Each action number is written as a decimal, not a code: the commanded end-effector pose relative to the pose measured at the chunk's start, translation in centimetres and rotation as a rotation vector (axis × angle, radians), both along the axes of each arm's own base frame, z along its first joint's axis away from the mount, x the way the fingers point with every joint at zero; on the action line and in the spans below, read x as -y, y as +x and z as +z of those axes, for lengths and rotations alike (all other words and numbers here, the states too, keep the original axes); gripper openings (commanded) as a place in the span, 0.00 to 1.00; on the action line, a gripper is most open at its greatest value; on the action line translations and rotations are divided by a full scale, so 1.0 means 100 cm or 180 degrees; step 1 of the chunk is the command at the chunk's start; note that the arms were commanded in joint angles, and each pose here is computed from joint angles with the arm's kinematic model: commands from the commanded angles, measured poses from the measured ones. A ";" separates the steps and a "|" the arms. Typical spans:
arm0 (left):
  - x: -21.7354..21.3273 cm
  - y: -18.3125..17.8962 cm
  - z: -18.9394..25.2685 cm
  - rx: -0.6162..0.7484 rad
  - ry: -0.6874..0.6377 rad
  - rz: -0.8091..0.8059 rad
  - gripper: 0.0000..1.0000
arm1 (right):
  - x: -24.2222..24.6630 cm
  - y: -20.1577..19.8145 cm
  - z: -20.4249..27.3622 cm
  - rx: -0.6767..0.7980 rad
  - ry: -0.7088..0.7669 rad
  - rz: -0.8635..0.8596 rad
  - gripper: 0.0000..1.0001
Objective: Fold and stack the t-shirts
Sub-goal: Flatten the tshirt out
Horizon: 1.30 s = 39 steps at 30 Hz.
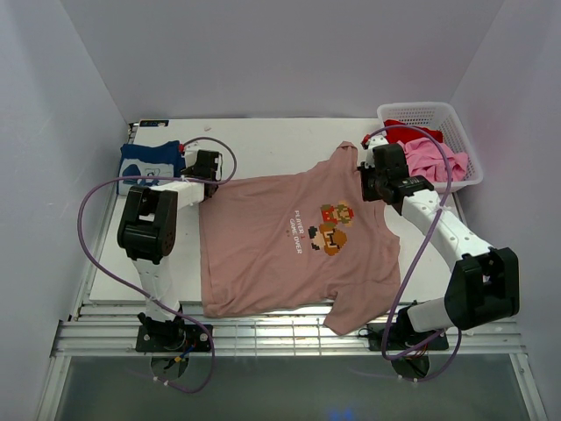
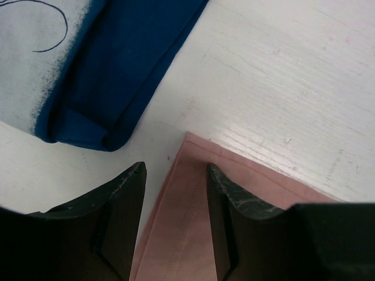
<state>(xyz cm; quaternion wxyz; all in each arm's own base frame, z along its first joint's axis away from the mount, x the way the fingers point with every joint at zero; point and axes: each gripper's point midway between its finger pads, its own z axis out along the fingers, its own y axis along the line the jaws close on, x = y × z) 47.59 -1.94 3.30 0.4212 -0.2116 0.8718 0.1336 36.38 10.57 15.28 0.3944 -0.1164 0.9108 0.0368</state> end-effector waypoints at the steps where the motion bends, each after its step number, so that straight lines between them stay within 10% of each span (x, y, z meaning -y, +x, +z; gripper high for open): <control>1: 0.009 0.022 0.035 0.0350 -0.0089 -0.0082 0.56 | -0.003 0.005 0.002 0.0058 0.0034 -0.0020 0.08; 18: 0.005 0.025 0.034 0.0315 -0.0022 -0.0053 0.37 | -0.001 0.004 -0.007 -0.0014 -0.0029 -0.0044 0.08; 39: 0.001 0.020 0.006 0.0021 -0.0051 0.0002 0.45 | 0.000 0.003 -0.012 -0.0066 -0.0061 -0.0044 0.08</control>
